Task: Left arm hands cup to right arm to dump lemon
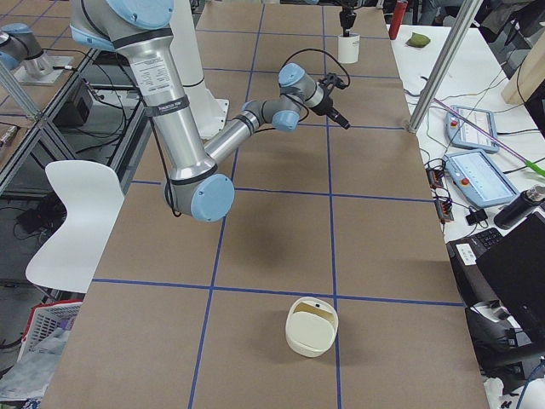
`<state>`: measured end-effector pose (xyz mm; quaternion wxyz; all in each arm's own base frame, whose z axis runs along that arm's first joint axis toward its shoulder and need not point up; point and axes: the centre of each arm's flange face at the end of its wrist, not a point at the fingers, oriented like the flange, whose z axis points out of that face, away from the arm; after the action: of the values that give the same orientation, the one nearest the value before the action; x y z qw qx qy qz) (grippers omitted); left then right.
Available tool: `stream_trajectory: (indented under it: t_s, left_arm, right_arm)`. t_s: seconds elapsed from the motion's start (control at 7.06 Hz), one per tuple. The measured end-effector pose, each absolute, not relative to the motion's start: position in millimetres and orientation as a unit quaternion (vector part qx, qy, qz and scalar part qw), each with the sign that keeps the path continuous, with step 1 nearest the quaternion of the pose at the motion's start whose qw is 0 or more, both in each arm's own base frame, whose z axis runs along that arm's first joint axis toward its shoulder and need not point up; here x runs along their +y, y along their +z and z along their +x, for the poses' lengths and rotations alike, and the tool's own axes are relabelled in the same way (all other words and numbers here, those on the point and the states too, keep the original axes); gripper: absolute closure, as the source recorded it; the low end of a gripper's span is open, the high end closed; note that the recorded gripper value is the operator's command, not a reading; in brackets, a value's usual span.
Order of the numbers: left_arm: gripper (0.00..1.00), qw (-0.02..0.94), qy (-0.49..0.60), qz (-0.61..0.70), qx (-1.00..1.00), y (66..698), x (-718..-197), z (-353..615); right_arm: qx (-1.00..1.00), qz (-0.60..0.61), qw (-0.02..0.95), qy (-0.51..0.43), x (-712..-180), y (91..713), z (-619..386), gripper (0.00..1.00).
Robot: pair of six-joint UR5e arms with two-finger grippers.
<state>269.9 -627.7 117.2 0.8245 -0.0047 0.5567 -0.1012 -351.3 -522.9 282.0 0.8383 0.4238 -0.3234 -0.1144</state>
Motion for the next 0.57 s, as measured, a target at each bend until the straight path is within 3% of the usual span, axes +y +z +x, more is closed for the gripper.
stream_trajectory:
  t_s: [0.57]
  left_arm:
    - [1.00,0.864,-0.063,0.075,0.494,260.2,-645.7,164.2]
  right_arm:
    - [-0.329,0.264,0.895,-0.145,-593.5,378.3,-220.4,0.01]
